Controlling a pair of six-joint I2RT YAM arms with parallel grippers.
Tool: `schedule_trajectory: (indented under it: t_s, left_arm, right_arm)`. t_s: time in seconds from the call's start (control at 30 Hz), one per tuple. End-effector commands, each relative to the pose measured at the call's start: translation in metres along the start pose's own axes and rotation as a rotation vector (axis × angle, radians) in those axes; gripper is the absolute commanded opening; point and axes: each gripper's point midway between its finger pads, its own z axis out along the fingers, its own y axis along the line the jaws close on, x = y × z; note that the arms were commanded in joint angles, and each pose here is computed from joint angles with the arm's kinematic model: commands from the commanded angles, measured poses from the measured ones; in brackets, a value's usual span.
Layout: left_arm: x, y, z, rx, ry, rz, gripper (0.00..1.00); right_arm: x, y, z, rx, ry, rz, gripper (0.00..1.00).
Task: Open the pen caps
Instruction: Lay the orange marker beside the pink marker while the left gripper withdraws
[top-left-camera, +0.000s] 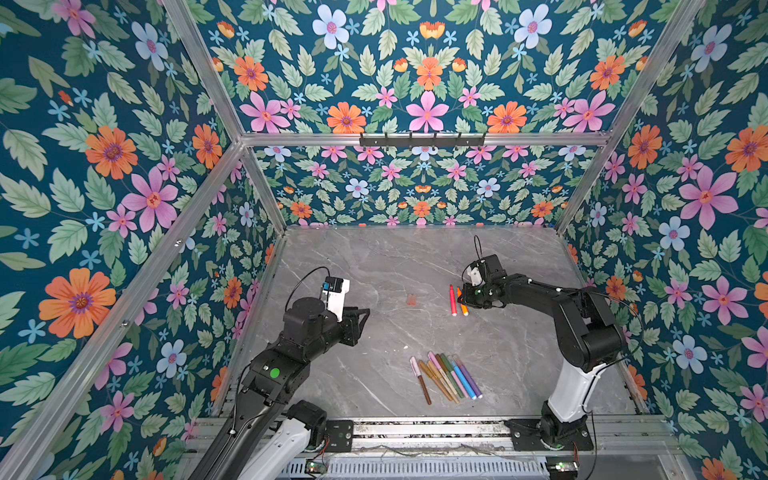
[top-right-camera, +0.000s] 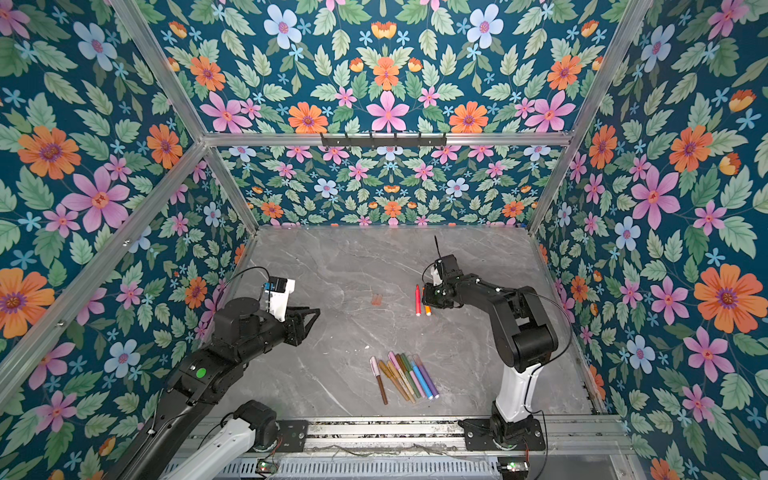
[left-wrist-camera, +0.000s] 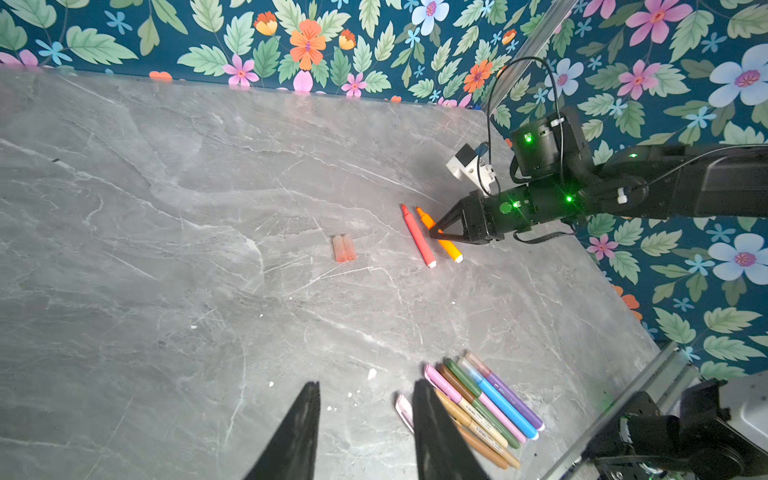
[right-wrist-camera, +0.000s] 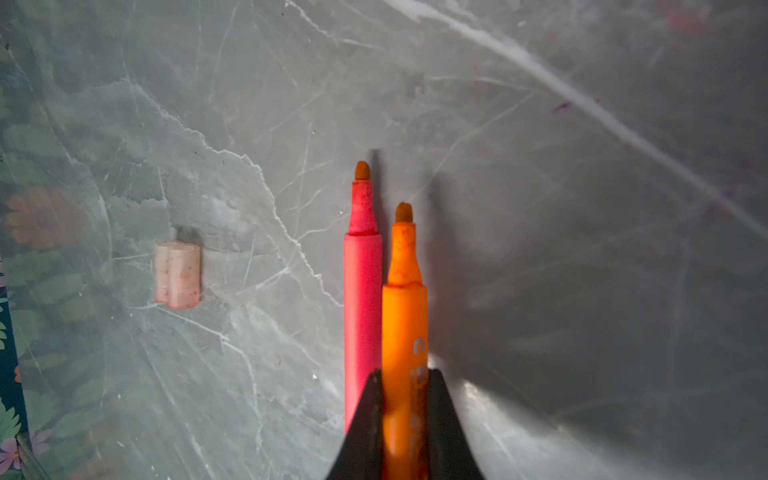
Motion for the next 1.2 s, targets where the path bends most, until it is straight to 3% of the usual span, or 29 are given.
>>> schedule_trajectory:
  t_s: [0.0, 0.53, 1.0, 1.17]
  left_arm:
    - [-0.004, 0.0, 0.003, -0.001, -0.013, 0.02, 0.39]
    - [0.002, 0.001, 0.01, 0.003, 0.02, 0.018, 0.38]
    - [0.003, 0.002, 0.013, 0.0, 0.028, 0.016, 0.37]
    - [0.003, 0.002, 0.013, -0.001, 0.027, 0.017, 0.37]
  right_arm:
    - [-0.008, -0.002, 0.004, 0.007, -0.027, 0.01, 0.0]
    - [-0.008, -0.012, 0.017, 0.006, -0.01, 0.07, 0.0]
    - [-0.007, -0.012, 0.012, -0.003, -0.027, 0.081, 0.2]
    - [-0.008, -0.01, 0.01, -0.013, -0.028, 0.081, 0.33]
